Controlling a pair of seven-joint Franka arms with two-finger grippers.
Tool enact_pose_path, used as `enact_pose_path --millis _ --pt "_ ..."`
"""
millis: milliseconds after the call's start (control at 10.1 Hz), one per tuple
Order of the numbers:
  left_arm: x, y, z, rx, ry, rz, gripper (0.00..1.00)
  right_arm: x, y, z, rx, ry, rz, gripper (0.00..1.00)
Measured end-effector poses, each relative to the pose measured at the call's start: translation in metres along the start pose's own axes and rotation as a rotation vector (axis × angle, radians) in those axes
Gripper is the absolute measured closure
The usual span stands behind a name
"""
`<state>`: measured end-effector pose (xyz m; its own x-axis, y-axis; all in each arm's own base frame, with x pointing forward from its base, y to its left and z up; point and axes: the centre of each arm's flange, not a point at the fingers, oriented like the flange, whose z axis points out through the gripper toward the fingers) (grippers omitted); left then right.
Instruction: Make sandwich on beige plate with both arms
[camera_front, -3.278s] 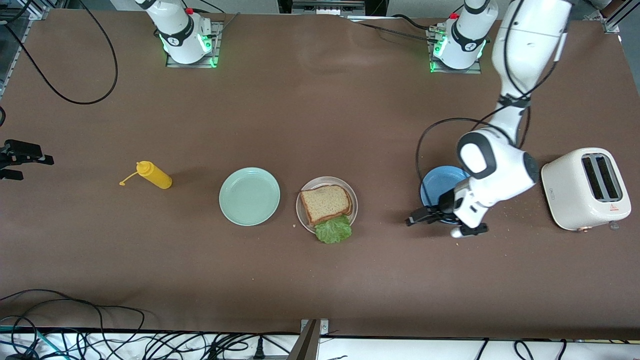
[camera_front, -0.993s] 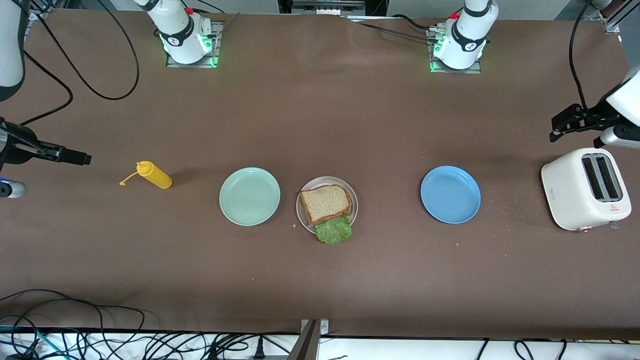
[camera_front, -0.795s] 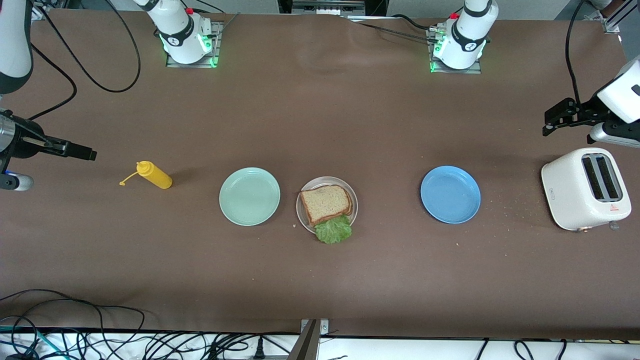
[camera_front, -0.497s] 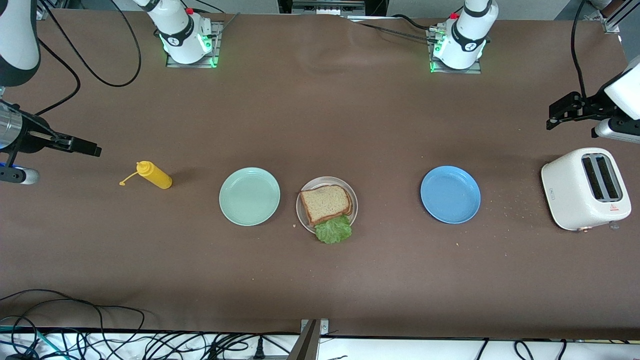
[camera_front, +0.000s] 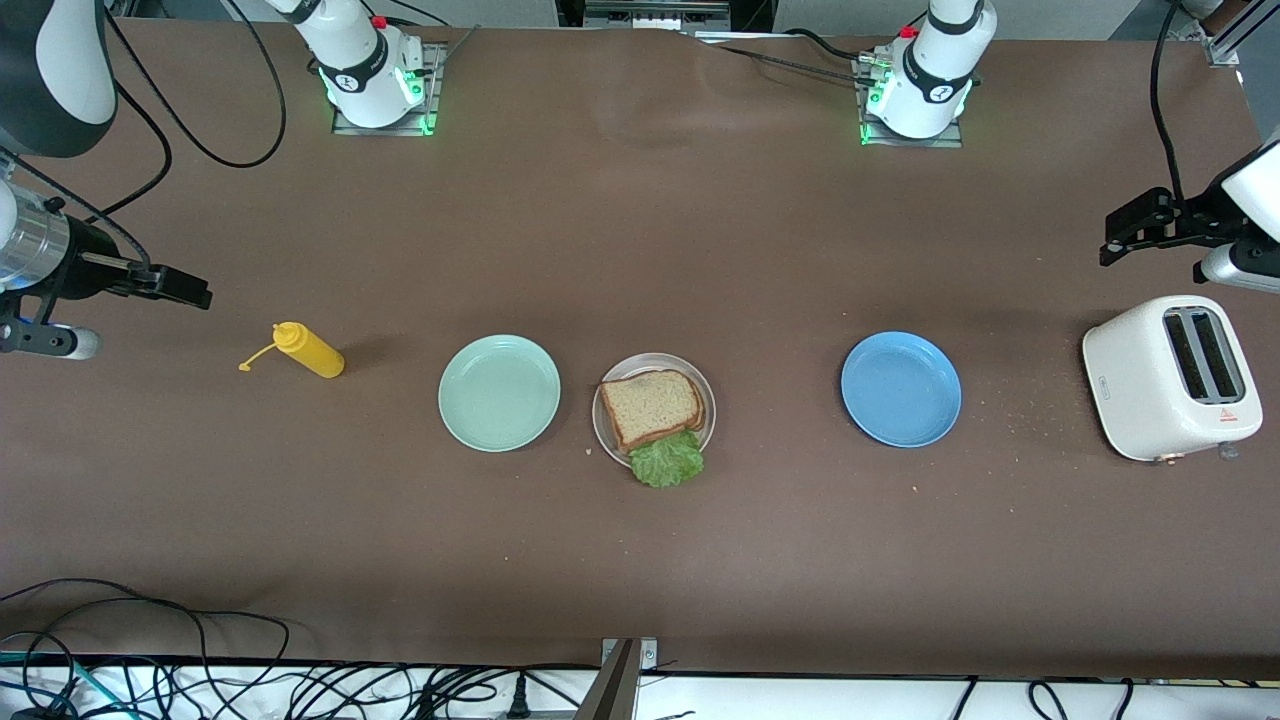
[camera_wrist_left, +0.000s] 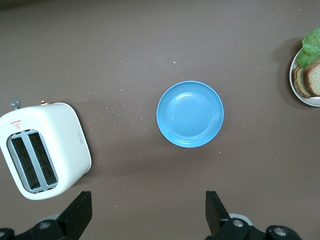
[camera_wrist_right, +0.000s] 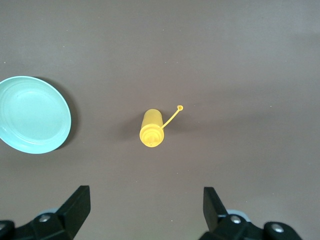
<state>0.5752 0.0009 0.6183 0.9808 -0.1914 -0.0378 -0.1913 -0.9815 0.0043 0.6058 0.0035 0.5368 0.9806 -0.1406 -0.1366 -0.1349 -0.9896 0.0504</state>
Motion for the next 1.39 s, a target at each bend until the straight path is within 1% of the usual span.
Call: enact_pose_path --millis 298,596,894,1391 --pt "0.002 0.0017 0.001 -0.004 -0.001 0.003 0.0 -0.0001 -0.0006 0.0009 0.003 -0.002 0.0 0.0" --pt "0.0034 0.004 0.0026 -0.024 0.0 0.005 0.0 0.0005 0.0 0.0005 0.004 0.003 0.002 0.0" --pt "0.0052 0.0047 0.0044 -0.024 -0.003 0.007 0.0 0.0016 0.0039 0.0004 0.023 0.003 0.013 0.0" --pt "0.0058 0.005 0.0051 -0.024 -0.004 0.007 0.0 0.0019 0.0049 0.0003 0.024 0.005 0.016 0.0"
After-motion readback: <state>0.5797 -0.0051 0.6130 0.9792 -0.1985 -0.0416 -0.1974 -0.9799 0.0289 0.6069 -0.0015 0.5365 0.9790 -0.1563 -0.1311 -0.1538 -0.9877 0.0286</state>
